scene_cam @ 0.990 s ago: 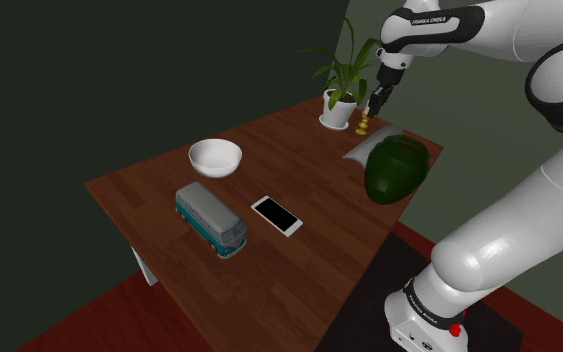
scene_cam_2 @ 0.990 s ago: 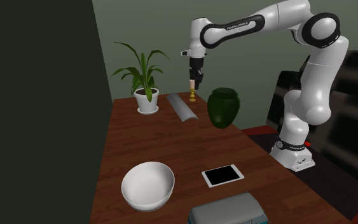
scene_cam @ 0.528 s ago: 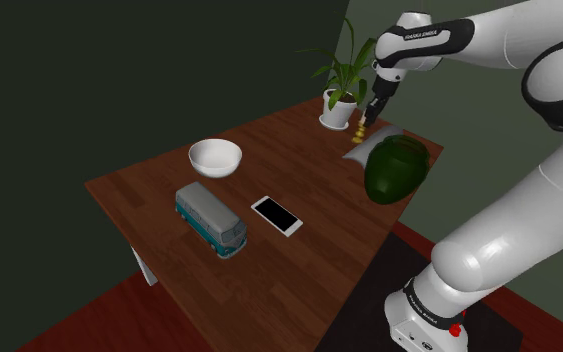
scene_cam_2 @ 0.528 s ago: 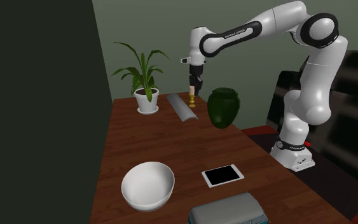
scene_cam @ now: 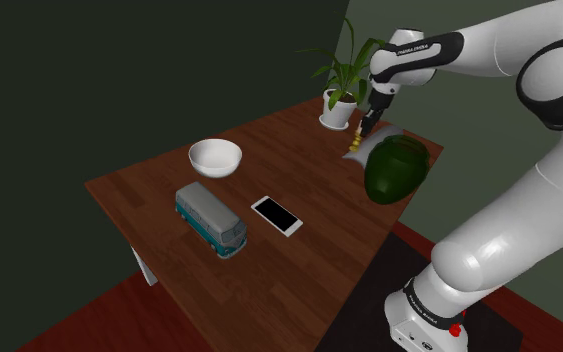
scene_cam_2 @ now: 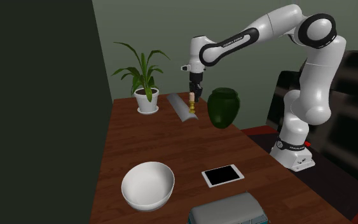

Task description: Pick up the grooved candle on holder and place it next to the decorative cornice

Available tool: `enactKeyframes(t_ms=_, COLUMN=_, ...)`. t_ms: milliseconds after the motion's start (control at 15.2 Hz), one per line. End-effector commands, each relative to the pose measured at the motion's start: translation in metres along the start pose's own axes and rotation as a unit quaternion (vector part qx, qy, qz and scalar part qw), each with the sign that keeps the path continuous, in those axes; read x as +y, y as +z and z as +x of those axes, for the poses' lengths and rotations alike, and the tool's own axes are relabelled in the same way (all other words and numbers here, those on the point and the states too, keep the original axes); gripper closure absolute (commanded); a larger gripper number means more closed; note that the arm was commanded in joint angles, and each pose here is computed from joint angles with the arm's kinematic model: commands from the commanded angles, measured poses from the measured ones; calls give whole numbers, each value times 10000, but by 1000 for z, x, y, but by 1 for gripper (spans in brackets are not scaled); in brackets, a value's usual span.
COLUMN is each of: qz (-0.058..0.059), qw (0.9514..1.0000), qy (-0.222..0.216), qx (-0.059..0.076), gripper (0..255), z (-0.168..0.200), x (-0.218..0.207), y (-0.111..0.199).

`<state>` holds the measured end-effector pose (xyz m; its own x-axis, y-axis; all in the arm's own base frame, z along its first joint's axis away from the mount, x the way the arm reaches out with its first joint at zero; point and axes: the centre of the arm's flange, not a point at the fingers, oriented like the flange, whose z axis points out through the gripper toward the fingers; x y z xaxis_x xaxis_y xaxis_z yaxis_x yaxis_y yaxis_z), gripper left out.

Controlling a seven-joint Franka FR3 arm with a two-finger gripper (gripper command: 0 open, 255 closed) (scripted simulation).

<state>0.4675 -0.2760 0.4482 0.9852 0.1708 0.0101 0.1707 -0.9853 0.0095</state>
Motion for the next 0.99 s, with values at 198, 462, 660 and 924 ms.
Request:
enactKeyframes(t_ms=198, qz=-2, qw=10000, qy=1, qx=3, gripper=255, z=0, x=-1, y=28)
enactKeyframes(t_ms=462, qz=-2, qw=10000, qy=1, qx=3, gripper=255, z=0, x=-1, y=49)
enactKeyframes(t_ms=660, qz=-2, qw=10000, qy=1, qx=3, gripper=255, z=0, x=-1, y=65)
enactKeyframes(t_ms=924, qz=-2, qw=10000, qy=1, qx=3, gripper=255, z=0, x=-1, y=81)
